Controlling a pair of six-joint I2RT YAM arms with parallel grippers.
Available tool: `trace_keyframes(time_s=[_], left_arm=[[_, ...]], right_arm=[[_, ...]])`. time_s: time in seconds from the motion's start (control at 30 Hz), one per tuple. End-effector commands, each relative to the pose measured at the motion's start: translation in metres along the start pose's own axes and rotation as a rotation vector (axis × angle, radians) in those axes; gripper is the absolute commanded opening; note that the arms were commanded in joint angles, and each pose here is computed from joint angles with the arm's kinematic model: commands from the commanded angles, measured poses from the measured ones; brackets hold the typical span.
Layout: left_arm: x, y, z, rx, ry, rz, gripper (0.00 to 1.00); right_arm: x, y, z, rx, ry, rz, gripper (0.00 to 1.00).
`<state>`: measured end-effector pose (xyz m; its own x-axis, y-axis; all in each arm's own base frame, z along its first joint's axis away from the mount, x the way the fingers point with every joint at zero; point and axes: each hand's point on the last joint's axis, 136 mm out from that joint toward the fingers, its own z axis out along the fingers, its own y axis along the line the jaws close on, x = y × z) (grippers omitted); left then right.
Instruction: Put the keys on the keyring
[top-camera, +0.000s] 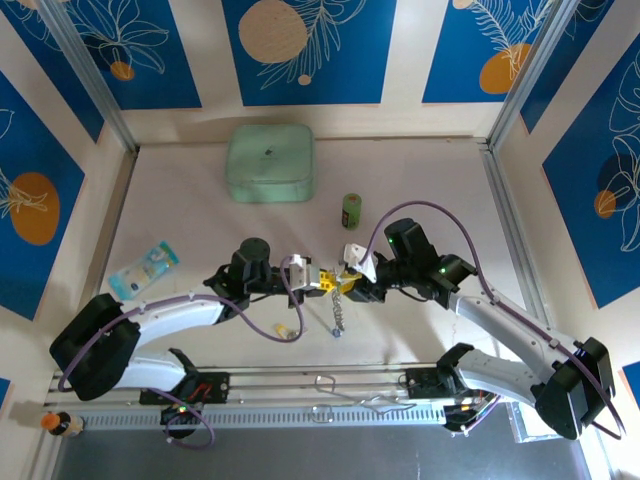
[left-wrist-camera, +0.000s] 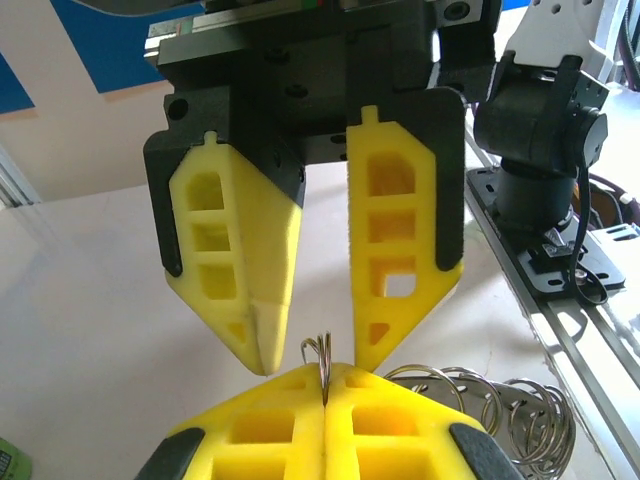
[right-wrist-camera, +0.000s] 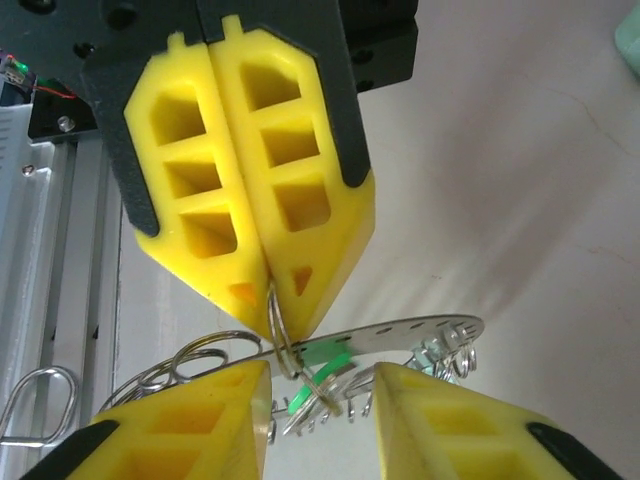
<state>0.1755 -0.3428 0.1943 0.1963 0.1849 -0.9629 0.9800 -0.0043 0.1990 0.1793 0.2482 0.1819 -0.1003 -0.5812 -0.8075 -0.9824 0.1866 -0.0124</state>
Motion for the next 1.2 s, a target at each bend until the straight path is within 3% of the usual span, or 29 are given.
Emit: trace_keyframes(time_s=[0.0,0.13,0.27,0.3,0.37,0.47,0.53,0.67,0.8,0.97,1.0,1.07,1.17], left_arm=[[-0.016,-0.005,-0.001,0.031,-0.071,0.026,0.0],[-0.018,-0.005,-0.001,0.033,-0.078,0.027,0.0],[-0.018,-0.005,-0.001,0.03,-0.074,0.025,0.0],[-0.016,-0.004,-0.001,0.024,-0.066,0.022,0.0],[-0.012,0.0,0.0,0.004,-0.035,0.026,0.17],[-0.005,0.005,0.0,-0.009,0.028,0.035,0.23],[-0.004,0.006,0.001,-0.007,0.06,0.037,0.21],[0.002,0.007,0.001,-0.005,0.102,0.043,0.06],[0.001,0.007,0.0,-0.007,0.1,0.039,0.05],[-0.004,0.006,0.0,-0.006,0.073,0.043,0.0],[-0.005,0.005,-0.001,-0.005,0.063,0.045,0.0],[-0.009,0.003,-0.002,-0.001,0.034,0.052,0.0],[-0.012,0.001,-0.003,-0.002,0.002,0.059,0.0]], right_arm=[[-0.011,0.003,-0.003,-0.016,-0.054,-0.01,0.3],[-0.016,0.008,-0.003,-0.046,-0.073,-0.015,0.22],[-0.02,0.01,-0.004,-0.063,-0.083,-0.023,0.0],[-0.021,0.011,-0.005,-0.066,-0.081,-0.027,0.0],[-0.022,0.011,-0.007,-0.063,-0.066,-0.037,0.0],[-0.014,0.009,-0.008,-0.052,0.016,-0.059,0.0],[-0.007,0.012,-0.007,-0.064,0.086,-0.076,0.0],[-0.004,0.014,-0.007,-0.078,0.164,-0.102,0.0],[-0.004,0.012,-0.006,-0.067,0.215,-0.135,0.0],[-0.018,0.009,-0.009,-0.045,0.168,-0.112,0.0],[-0.021,0.006,-0.012,-0.038,0.119,-0.074,0.06],[-0.029,0.005,-0.018,-0.037,-0.031,0.011,0.29],[-0.024,0.008,-0.019,-0.014,-0.132,0.031,0.37]])
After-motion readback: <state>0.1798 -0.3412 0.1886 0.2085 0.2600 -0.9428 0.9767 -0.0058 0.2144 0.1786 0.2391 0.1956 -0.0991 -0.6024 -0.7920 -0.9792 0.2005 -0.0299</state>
